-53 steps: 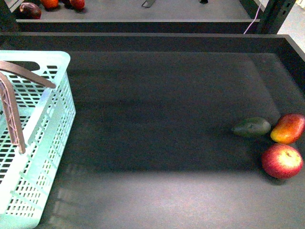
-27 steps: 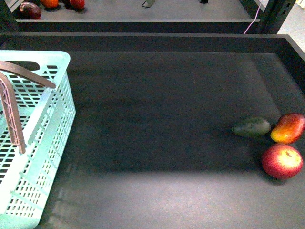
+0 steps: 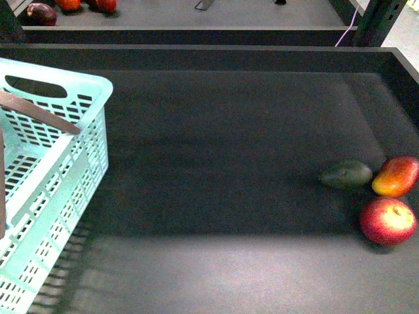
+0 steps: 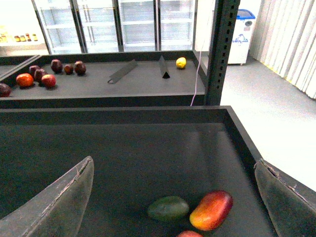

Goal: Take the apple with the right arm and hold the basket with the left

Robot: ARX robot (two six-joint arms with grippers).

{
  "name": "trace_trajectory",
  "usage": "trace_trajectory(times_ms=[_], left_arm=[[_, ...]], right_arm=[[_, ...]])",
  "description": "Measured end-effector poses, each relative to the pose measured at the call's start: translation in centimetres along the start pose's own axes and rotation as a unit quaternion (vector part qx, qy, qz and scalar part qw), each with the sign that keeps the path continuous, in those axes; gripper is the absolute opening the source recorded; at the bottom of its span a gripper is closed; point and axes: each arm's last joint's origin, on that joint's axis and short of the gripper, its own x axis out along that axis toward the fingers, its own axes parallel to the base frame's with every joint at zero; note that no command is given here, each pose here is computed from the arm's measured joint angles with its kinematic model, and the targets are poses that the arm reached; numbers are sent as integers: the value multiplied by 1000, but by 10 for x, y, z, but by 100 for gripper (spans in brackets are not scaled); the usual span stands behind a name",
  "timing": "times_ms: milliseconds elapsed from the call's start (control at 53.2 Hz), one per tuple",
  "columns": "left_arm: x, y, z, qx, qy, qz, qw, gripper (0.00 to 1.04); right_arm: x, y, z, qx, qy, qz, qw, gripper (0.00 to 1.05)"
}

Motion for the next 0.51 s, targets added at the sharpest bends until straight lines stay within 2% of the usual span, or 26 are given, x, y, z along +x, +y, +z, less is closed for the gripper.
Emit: trace_trajectory(times_ms=[132,357,508], left_arm=[[-21,-17,-19,24,23,-32,999,16],[-46,-54,-68,75,93,-89,989,16],[-58,-69,-97,107,130,-112,979,16]], right_arm=[[0,0,0,0,0,0,1000,96],[0,0,0,0,0,0,1000,96],[0,0,0,0,0,0,1000,96]])
